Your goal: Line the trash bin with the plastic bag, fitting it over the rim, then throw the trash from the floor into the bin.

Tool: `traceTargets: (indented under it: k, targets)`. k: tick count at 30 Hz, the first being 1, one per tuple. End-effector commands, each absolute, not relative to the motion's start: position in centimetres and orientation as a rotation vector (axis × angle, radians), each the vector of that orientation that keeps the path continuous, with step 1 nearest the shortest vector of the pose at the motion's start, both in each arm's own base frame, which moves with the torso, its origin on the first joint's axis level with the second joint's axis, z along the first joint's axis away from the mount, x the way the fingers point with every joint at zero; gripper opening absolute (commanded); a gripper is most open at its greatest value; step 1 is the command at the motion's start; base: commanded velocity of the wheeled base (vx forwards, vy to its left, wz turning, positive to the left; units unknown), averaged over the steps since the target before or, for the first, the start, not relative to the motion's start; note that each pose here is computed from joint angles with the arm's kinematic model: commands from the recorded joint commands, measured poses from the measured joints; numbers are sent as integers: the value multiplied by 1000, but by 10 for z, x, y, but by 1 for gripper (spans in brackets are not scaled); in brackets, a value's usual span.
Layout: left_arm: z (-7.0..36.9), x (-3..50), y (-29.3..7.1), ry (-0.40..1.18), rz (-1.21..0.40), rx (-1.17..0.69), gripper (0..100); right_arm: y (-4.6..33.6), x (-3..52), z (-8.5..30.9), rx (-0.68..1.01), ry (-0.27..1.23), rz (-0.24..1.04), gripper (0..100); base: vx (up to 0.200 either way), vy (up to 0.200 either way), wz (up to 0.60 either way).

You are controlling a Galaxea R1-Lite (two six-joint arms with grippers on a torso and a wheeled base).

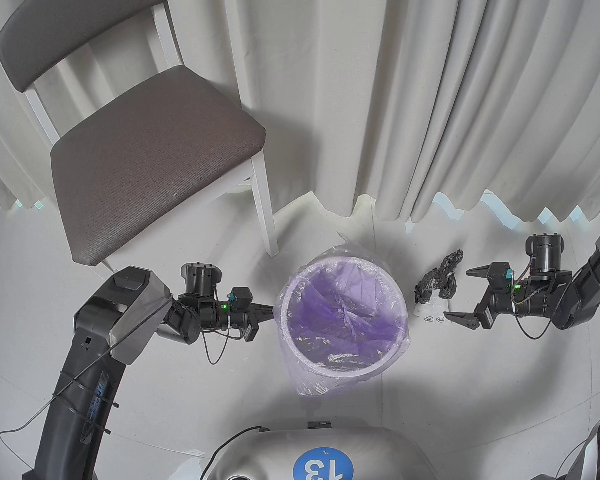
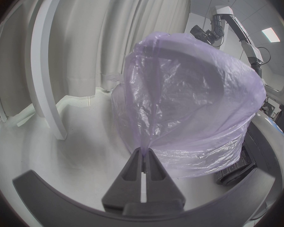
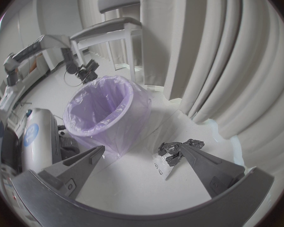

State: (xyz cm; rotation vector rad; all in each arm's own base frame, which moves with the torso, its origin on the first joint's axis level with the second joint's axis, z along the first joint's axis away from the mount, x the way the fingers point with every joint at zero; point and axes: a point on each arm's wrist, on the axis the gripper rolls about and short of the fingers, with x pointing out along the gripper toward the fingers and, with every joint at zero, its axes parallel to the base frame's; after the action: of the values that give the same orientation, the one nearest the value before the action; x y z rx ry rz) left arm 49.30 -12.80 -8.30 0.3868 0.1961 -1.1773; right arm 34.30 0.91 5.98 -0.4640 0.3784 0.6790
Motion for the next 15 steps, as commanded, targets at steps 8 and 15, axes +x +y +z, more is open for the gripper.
traceTargets:
  k: [8, 15]
  targets:
    - [-90, 499, -138, 187, -1191, 387, 100, -14, 348, 74, -404, 360, 577, 100, 0, 0, 0]
    - [-75, 495, -120, 182, -1157, 391, 100, -22, 352, 79, -309, 346, 524, 100, 0, 0, 0]
